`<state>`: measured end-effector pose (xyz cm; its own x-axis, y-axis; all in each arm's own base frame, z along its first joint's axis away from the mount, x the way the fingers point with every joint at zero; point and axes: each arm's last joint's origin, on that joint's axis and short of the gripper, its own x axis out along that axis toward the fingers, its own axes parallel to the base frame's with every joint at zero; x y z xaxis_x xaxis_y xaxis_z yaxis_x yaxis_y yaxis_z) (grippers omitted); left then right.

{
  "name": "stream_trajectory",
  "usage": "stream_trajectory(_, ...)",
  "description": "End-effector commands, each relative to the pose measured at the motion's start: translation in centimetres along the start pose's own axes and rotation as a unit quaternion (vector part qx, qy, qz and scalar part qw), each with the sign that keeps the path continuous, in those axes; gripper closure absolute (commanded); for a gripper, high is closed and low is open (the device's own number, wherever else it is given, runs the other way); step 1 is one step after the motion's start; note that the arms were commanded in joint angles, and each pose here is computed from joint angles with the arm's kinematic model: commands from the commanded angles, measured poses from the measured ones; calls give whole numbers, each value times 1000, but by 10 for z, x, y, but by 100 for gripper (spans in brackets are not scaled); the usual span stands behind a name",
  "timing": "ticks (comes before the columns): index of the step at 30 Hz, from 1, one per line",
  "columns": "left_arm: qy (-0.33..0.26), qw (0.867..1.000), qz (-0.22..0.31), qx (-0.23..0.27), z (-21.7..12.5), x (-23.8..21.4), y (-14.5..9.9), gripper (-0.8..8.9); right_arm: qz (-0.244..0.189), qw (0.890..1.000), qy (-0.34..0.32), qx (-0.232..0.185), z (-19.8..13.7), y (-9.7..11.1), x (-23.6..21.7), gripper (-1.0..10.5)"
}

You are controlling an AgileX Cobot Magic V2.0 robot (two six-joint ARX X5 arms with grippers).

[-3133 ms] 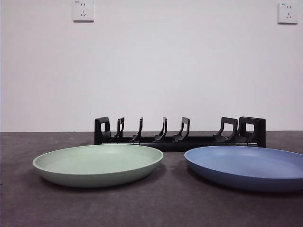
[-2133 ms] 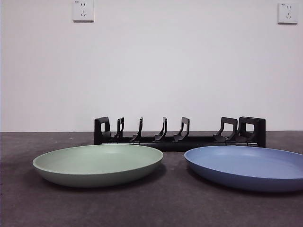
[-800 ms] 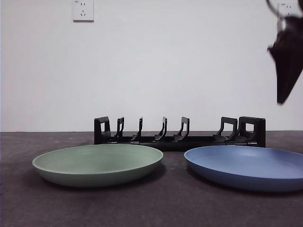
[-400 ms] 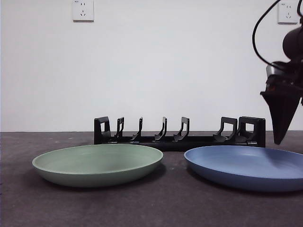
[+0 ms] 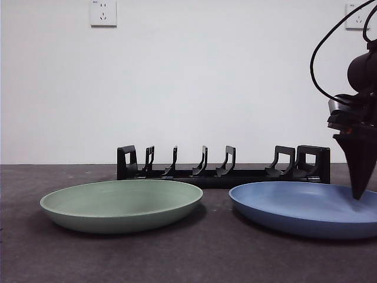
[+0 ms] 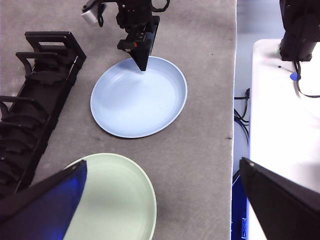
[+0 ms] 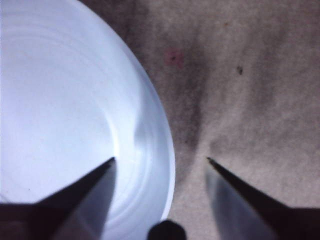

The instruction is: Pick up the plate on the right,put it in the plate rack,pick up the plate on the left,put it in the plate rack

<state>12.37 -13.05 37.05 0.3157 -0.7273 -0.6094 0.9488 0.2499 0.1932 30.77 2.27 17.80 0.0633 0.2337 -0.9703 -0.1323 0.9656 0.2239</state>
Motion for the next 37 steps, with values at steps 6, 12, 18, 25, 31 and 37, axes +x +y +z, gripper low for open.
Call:
stream_trajectory(6,-6,1000,2,9,2,0,0,162,-1,1000,-4,0,2,0,2,934)
stream_trajectory(12,-6,1000,0,10,2,1,0,162,-1,1000,-12,-3,4,0,2,963)
stream_trajectory(18,-7,999,-13,44,5,4,-5,162,45,999,-25,-12,-1,6,-13,963)
stream_trajectory(25,29,995,-6,98,9,20,-12,162,43,995,-89,-33,-9,20,-71,963)
stream_trajectory(31,65,985,-2,163,16,43,-24,162,88,984,-147,-56,-19,37,-129,963)
stream_trajectory(37,98,962,40,251,26,67,-37,162,99,981,-156,-67,-27,49,-164,963)
